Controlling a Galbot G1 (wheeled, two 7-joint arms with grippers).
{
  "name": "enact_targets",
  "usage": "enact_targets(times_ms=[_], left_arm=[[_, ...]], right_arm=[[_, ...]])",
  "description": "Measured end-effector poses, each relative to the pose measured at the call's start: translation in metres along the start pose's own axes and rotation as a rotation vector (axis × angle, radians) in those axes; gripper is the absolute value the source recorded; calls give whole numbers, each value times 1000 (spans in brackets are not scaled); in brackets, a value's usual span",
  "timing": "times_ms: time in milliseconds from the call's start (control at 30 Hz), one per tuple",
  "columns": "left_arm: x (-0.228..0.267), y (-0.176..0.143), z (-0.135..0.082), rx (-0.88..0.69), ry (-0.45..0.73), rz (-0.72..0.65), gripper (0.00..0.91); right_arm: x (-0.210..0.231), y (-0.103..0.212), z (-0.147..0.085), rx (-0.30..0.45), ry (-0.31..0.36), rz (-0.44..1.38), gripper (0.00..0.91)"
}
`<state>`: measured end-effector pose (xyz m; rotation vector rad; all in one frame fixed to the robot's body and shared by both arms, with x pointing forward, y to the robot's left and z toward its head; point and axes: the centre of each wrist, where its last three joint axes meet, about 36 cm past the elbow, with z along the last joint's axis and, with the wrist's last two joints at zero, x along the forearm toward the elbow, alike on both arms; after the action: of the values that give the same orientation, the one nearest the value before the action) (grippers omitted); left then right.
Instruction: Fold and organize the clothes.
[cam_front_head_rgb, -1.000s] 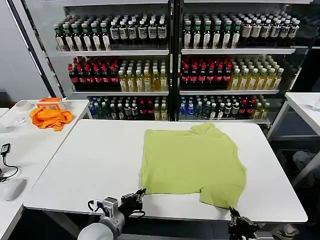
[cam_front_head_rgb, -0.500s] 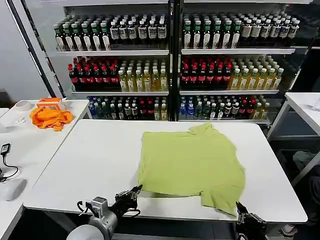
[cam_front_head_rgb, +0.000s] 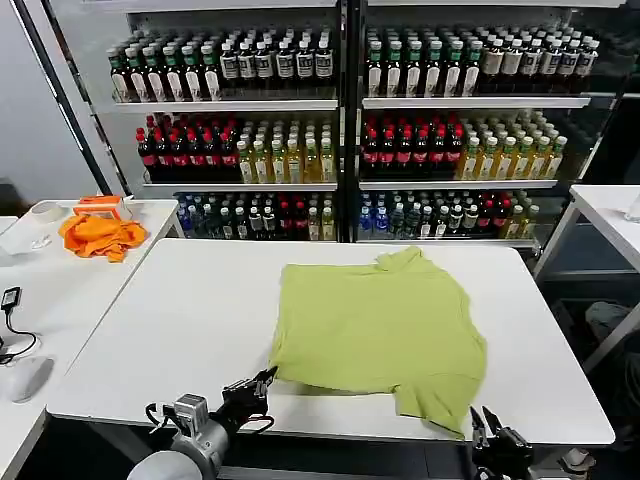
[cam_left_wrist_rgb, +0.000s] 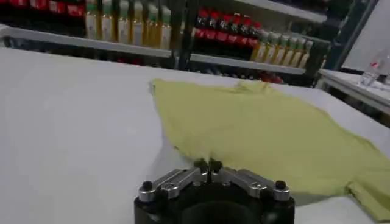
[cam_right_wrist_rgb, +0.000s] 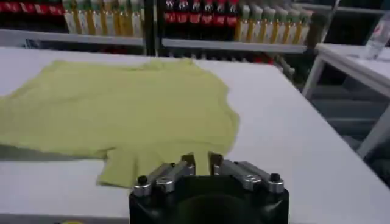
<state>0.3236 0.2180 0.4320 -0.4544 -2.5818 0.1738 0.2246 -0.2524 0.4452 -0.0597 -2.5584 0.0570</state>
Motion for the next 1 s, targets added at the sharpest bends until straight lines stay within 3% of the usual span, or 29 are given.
enact_targets(times_ms=[333, 367, 400, 433, 467, 1000], left_arm=[[-1, 0, 2, -1, 1, -7, 20], [-2, 0, 2, -1, 1, -8, 20], [-2, 0, 3, -2, 1, -8, 20], [-2, 0, 3, -2, 1, -7, 20], [-2, 0, 3, -2, 1, -7, 20], [-2, -1, 4, -1, 1, -7, 20]], right_arm=[[-10, 12, 12, -20, 36, -43, 907], [-11, 12, 13, -21, 39, -44, 544], [-12, 12, 14, -23, 41, -45, 262], [-13, 13, 15, -26, 41, -47, 60], [-14, 13, 15, -28, 41, -49, 0], [-19, 16, 20, -61, 33, -63, 0]])
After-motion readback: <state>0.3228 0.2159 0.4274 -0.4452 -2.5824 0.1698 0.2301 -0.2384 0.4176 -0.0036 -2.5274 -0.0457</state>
